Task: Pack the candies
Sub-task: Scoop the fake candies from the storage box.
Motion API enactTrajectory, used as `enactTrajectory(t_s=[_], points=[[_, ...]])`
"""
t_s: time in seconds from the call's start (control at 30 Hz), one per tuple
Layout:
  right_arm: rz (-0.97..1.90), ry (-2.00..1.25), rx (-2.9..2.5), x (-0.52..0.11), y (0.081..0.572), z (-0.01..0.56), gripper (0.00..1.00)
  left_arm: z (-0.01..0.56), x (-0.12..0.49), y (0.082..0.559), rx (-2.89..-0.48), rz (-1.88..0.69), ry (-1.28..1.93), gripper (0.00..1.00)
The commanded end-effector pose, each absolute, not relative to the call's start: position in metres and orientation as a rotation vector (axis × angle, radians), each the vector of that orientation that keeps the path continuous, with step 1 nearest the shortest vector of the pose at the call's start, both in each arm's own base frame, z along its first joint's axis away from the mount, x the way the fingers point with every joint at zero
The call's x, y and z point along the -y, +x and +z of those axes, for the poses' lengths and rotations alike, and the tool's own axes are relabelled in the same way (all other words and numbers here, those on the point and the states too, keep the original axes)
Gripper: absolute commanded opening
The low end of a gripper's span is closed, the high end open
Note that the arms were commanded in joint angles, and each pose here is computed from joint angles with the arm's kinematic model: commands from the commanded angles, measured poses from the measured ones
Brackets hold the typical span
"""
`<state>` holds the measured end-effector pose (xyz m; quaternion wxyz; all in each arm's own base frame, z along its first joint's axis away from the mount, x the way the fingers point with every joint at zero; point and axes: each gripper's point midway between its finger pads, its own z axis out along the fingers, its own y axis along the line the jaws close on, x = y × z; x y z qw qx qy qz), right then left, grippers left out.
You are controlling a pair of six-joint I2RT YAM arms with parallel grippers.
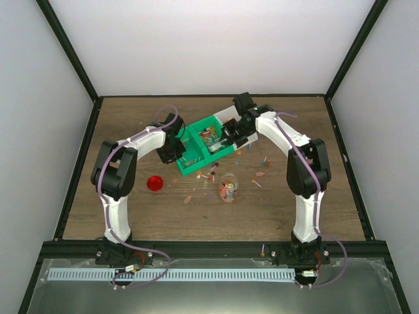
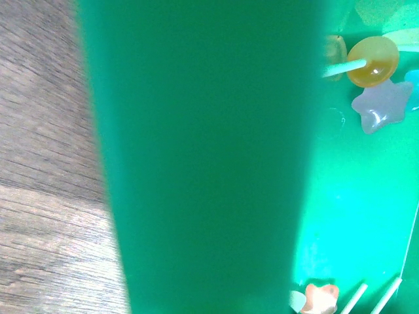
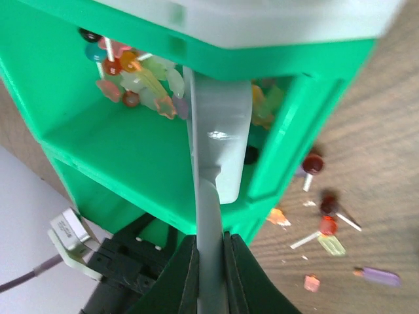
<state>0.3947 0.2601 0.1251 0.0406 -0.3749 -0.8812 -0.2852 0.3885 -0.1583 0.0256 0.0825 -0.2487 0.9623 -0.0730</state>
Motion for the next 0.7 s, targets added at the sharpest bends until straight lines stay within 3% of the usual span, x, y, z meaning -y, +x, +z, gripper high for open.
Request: enactTrajectory(t_s=[0.0,0.2,0.5,0.67], points=[[-0.582,-1.21,2.65,-0.246,0.384,0.06,0.01,0.004,0.162,0.385,-2.925,-0.237,-0.77,0.04],[-0.728,-1.181,2.65,-0.26,0.407,0.05,0.01,0.001,0.163,0.385,-2.936,-0.236,-0.759,0.04],[-0.68,-1.175,2.702,-0.243,0.385,0.112,0.01,0.001,0.164,0.387,-2.925,-0.24,-0.778,0.04],[-0.625,-1.152,2.686,-0.241,0.377,0.096,0.01,0.0,0.164,0.387,-2.93,-0.24,-0.778,0.04]])
